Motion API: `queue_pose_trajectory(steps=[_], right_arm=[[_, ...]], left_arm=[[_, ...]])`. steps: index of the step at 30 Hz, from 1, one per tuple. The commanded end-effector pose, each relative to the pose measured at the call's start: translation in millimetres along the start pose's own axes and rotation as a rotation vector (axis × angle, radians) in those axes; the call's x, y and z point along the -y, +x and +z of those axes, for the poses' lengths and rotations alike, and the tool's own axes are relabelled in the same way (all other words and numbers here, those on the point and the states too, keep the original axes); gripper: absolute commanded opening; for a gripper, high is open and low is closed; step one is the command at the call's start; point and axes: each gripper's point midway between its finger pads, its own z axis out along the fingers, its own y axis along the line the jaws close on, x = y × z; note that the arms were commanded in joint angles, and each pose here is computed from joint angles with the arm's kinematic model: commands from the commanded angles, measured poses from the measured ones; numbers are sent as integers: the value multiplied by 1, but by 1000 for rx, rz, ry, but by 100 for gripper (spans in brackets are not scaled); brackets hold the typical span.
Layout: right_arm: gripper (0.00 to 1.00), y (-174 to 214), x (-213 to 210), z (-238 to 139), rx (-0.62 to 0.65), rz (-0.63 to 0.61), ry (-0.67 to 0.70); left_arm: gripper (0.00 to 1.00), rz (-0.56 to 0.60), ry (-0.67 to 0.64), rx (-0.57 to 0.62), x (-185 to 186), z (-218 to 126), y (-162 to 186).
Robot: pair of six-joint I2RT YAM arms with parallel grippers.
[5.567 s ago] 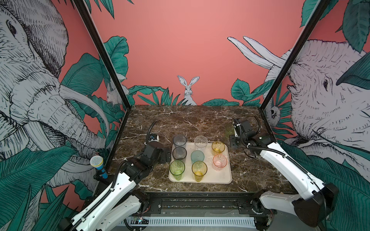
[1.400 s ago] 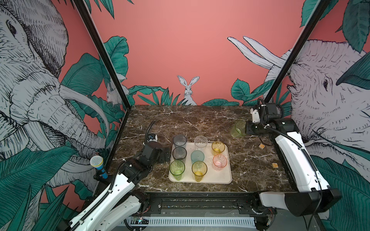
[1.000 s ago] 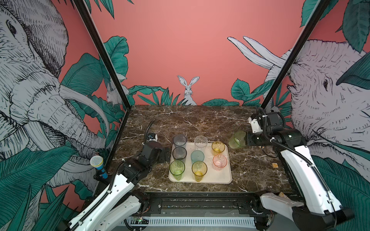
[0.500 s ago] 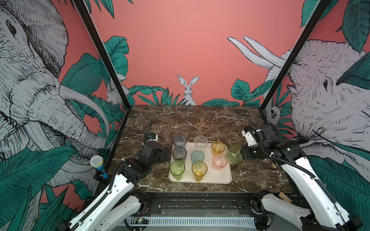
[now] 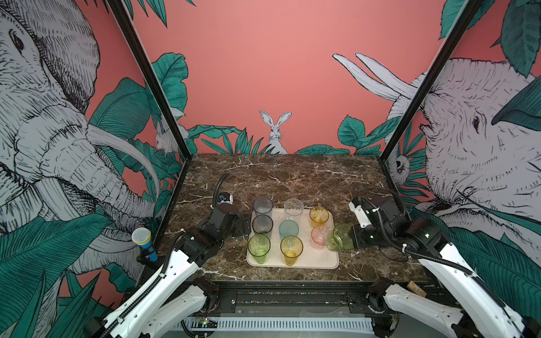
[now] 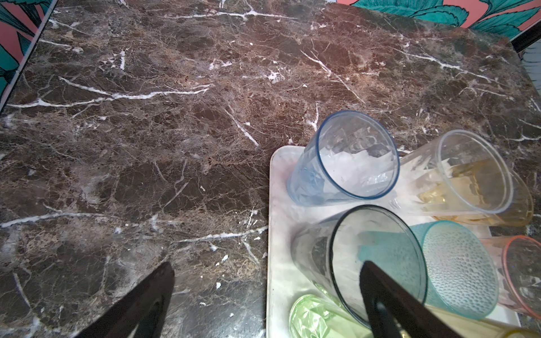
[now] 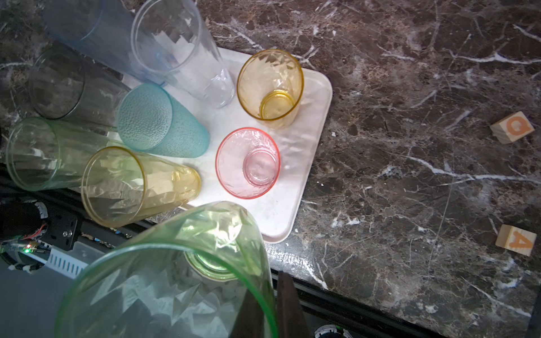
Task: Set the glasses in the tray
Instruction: 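Carry the green glass toward the robot to the tray corner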
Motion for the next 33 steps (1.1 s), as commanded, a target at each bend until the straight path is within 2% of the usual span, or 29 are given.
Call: queue_pose_trajectory(steps=[1, 8, 17, 24, 33], right_arm=[[0, 6, 0, 4, 3, 11, 37], [0, 16, -21, 23, -2, -47, 31], [0, 40, -48, 68, -33, -35, 2], [0, 51, -53, 93, -55, -32, 17], [0, 60, -40, 113, -62, -29, 94]], left_arm=[[99, -26, 10, 17, 2, -2, -7], [99, -25, 4, 14, 2, 0, -6], [99, -29, 5, 9, 0, 2, 0], [99, -28, -1, 12, -2, 3, 1], [99, -32, 0, 3, -3, 7, 6]])
